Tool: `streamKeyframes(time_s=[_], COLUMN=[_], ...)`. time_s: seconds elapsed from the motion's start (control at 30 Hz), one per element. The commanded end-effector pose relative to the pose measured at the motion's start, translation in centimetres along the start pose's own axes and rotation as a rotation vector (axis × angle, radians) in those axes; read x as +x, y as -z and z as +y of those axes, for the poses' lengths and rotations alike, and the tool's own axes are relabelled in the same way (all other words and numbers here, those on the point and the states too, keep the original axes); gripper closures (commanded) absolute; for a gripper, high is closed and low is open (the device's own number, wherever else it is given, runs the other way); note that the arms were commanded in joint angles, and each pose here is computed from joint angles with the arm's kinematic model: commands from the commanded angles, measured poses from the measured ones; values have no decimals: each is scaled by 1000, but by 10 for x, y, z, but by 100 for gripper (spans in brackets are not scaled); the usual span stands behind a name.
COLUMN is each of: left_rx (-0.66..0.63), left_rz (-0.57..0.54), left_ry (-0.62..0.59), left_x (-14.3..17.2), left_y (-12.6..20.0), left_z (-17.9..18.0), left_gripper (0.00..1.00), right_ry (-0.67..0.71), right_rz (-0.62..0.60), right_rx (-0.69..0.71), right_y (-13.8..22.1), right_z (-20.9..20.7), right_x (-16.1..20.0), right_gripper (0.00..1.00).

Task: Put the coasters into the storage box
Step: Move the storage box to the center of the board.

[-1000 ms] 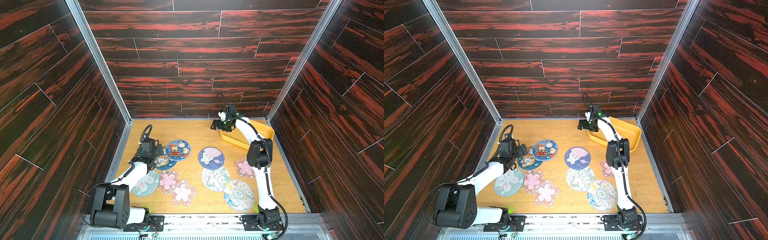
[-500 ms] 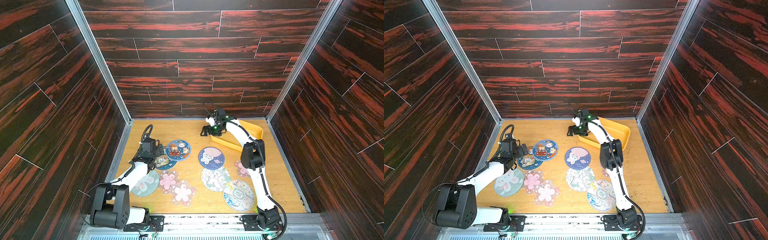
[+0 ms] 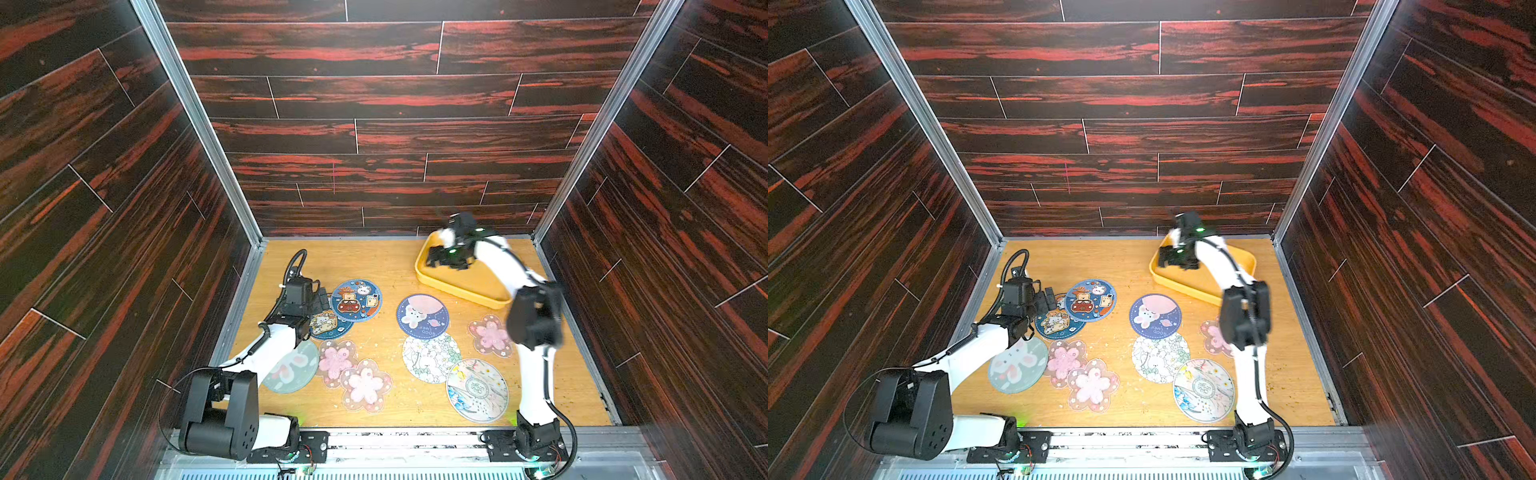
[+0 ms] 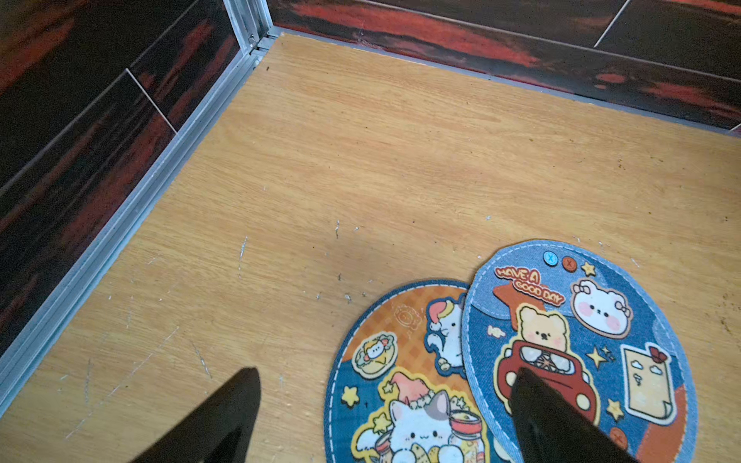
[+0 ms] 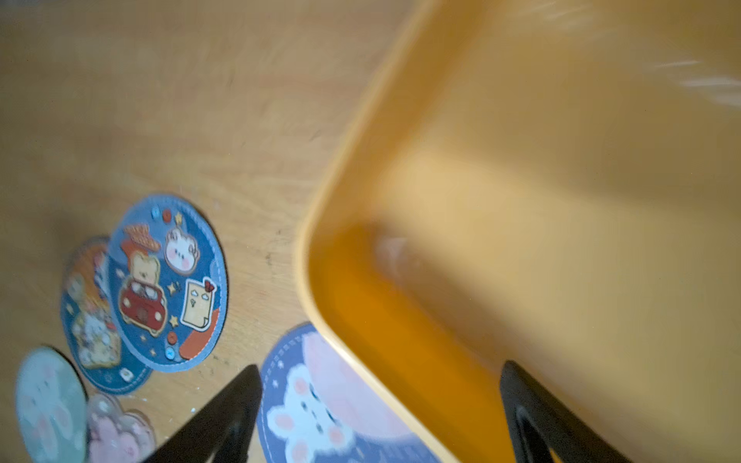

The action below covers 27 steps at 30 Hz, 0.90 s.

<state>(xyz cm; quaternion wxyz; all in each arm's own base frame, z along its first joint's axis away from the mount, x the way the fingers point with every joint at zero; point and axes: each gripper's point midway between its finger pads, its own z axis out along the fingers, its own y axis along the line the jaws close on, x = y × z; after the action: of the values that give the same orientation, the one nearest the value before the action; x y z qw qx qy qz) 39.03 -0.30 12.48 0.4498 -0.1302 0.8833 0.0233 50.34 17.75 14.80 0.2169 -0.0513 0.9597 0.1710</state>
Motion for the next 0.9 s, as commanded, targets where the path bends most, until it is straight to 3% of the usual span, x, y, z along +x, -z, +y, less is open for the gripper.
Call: streamKeyframes(time_s=[0.0,0.43,0.87], left_rx=[13,29,26], left_rz=[-24,-10,-6], left_ry=[11,5,6], left_x=[-13,-14,-13], left_y=[6,2,0], left_z=[-5,-12,-13], left_gripper=[0,0,0], right_ry=[-128,-502,-580], right_rz=[-65,-114,-95], right_rx=[24,232,294], right_y=[33,75,54], right_z=[-31,-177,-220], right_x=[-3,46,65], right_gripper=[9,22,36])
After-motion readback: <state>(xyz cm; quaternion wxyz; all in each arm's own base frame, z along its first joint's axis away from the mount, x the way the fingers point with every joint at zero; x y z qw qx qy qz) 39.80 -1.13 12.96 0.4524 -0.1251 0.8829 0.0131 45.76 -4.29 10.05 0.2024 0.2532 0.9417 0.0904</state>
